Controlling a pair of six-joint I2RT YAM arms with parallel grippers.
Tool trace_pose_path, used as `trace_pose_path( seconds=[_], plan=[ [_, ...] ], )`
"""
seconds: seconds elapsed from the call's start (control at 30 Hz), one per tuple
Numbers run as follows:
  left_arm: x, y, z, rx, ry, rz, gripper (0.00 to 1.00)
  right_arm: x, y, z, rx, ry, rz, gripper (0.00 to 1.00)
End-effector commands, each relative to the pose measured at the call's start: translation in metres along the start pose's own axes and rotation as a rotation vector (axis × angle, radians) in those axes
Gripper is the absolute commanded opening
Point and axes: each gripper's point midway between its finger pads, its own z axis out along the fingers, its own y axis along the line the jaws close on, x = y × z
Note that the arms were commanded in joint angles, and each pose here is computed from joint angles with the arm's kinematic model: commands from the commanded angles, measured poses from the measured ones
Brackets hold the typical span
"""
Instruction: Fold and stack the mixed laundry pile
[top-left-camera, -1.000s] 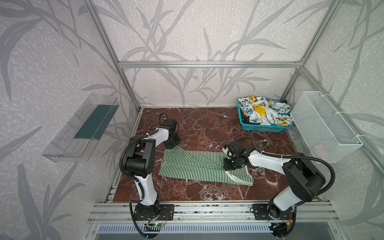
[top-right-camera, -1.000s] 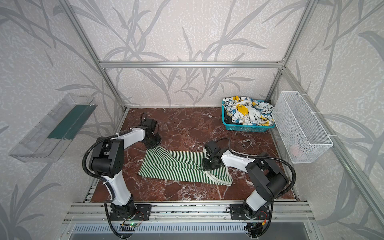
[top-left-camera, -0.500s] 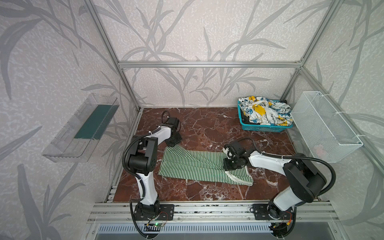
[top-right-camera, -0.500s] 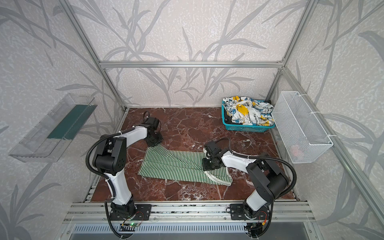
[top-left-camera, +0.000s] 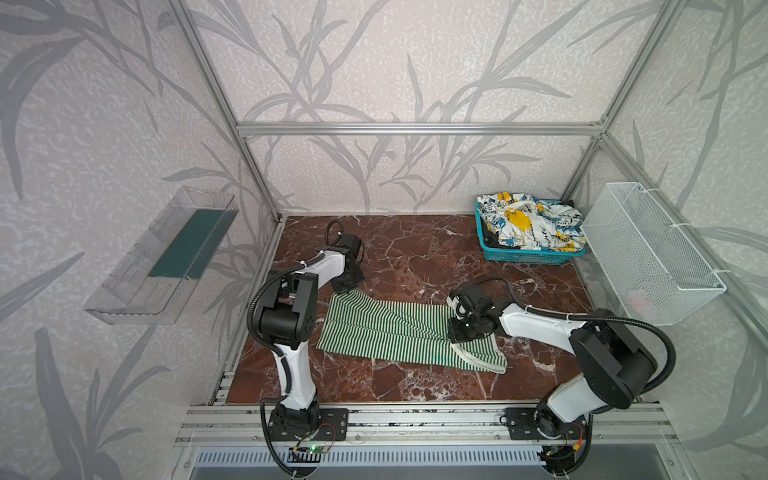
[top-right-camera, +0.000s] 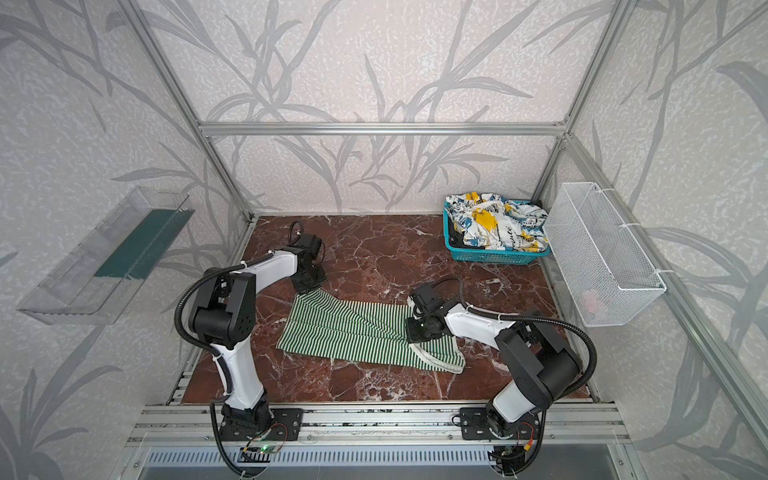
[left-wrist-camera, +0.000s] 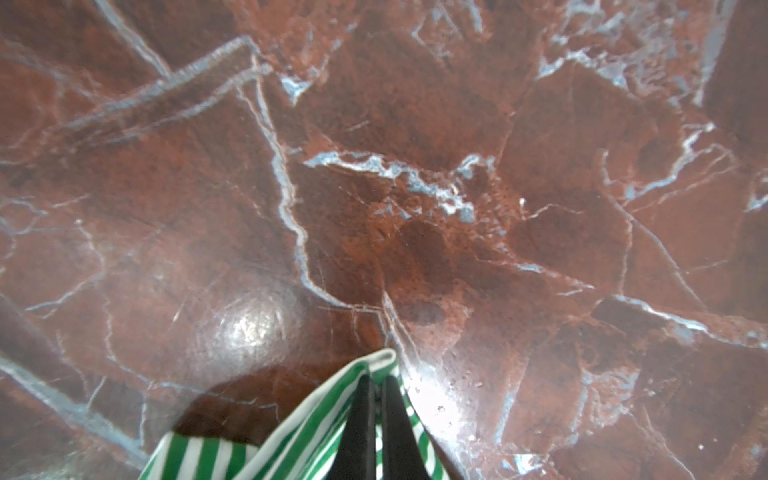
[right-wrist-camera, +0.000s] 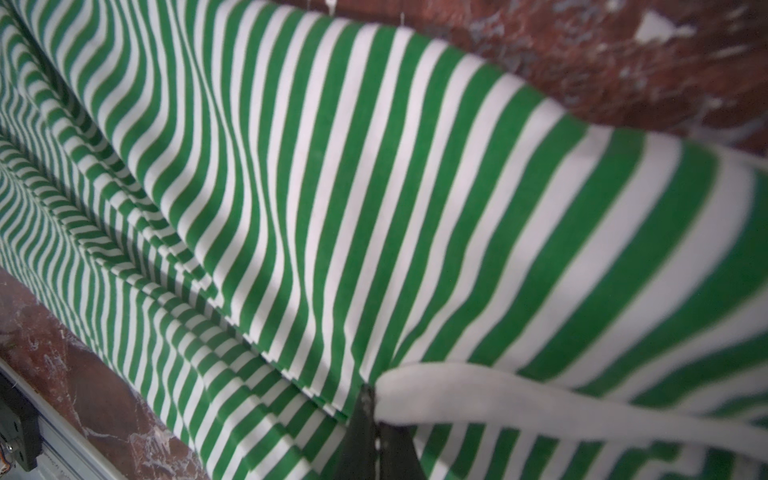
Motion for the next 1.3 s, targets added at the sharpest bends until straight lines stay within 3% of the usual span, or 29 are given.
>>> trace_pose_path(
  seconds=[0.0,0.27,0.63,0.83,1.27],
  plan=[
    [0.019,0.010,-0.009,-0.012,0.062,0.023,0.00,0.007,-0.002,-0.001,0.008,0.017,-0.002,0.00],
    [0.011,-0.008,-0.066,0.171,-0.036,0.081,0.00,0.006,-0.002,-0.005,0.009,0.000,-0.001,0.00],
    [0.039,0.022,-0.092,0.280,-0.166,0.035,0.00,0.005,-0.001,-0.011,0.011,-0.013,-0.007,0.00],
    [0.068,0.067,-0.097,0.223,-0.234,-0.045,0.00,0.008,-0.003,-0.010,0.013,-0.011,-0.006,0.00],
    [0.113,0.122,-0.063,0.060,-0.117,-0.170,0.00,0.014,-0.007,-0.004,0.019,0.010,0.017,0.00]
  ],
)
